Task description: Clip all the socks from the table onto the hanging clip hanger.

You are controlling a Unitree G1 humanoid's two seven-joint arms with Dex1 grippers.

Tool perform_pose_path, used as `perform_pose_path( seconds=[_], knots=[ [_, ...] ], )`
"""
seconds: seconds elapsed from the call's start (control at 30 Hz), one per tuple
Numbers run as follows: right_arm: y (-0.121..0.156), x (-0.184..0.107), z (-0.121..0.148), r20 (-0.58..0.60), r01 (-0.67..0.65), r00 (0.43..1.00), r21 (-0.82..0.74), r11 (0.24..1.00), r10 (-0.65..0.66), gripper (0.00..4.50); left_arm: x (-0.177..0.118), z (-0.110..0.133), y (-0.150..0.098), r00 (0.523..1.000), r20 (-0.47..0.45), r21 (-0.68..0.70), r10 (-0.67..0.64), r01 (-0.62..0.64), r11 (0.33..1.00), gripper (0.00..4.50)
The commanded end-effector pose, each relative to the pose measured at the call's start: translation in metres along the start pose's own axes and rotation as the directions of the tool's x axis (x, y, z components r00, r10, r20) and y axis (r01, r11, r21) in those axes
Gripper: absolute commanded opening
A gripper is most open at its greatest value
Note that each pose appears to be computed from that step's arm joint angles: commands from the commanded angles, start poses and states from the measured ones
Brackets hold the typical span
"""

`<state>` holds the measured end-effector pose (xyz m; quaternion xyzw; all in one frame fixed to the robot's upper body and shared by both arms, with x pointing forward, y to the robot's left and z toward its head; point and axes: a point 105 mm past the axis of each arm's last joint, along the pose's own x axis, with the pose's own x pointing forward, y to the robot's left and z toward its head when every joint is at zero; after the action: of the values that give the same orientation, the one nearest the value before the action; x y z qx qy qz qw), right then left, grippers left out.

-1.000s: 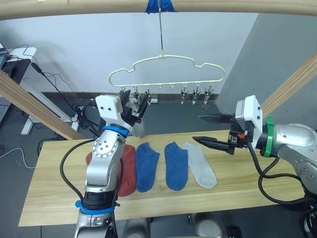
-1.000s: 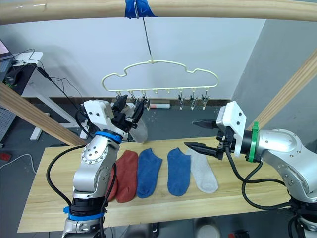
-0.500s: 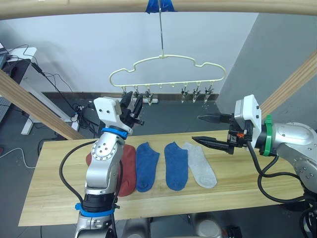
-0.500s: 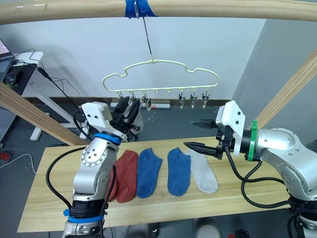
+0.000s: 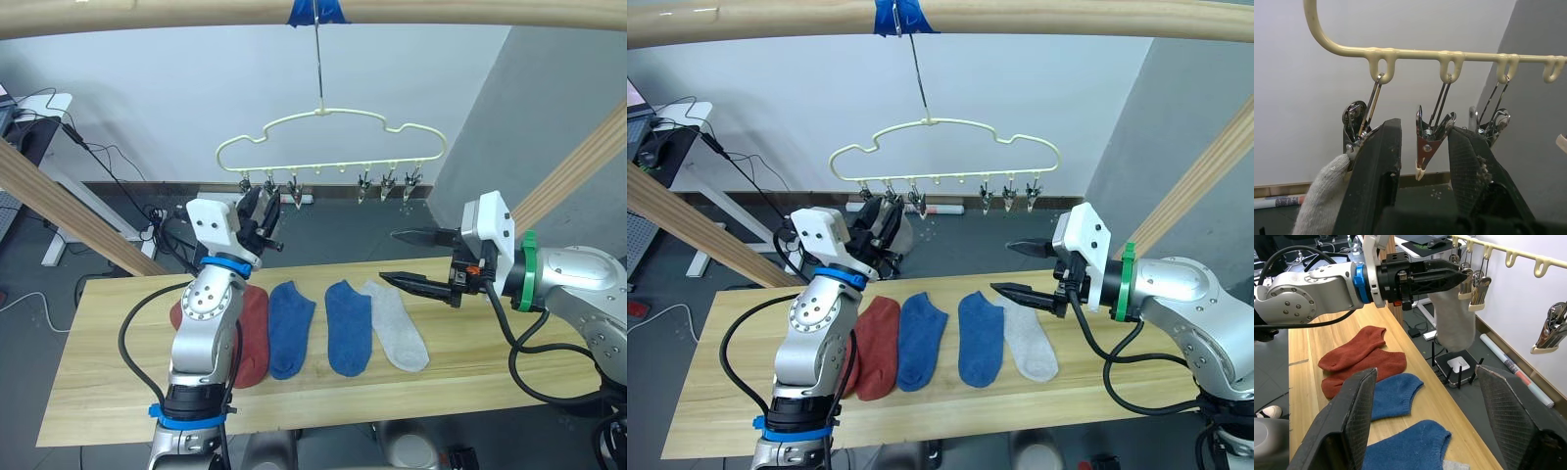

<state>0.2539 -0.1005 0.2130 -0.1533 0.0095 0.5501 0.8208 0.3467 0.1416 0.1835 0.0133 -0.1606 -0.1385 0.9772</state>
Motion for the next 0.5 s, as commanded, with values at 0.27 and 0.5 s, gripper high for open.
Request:
perform_pose_path(
  seconds=[0.27, 0.5],
  knots=[
    [0.005, -0.001, 0.009, 0.031, -0.01, 0.999, -0.035, 0.999, 0.011, 3.35, 0.005, 0.019, -0.008, 0.998, 0.055, 0.014, -0.031, 0.031, 0.999, 1.66],
    [0.004, -0.001, 0.009, 0.031, -0.008, 0.999, -0.035, 0.999, 0.009, 3.35, 0.007, 0.024, -0.009, 0.997, 0.071, 0.031, -0.031, 0.029, 0.999, 1.66]
  ],
)
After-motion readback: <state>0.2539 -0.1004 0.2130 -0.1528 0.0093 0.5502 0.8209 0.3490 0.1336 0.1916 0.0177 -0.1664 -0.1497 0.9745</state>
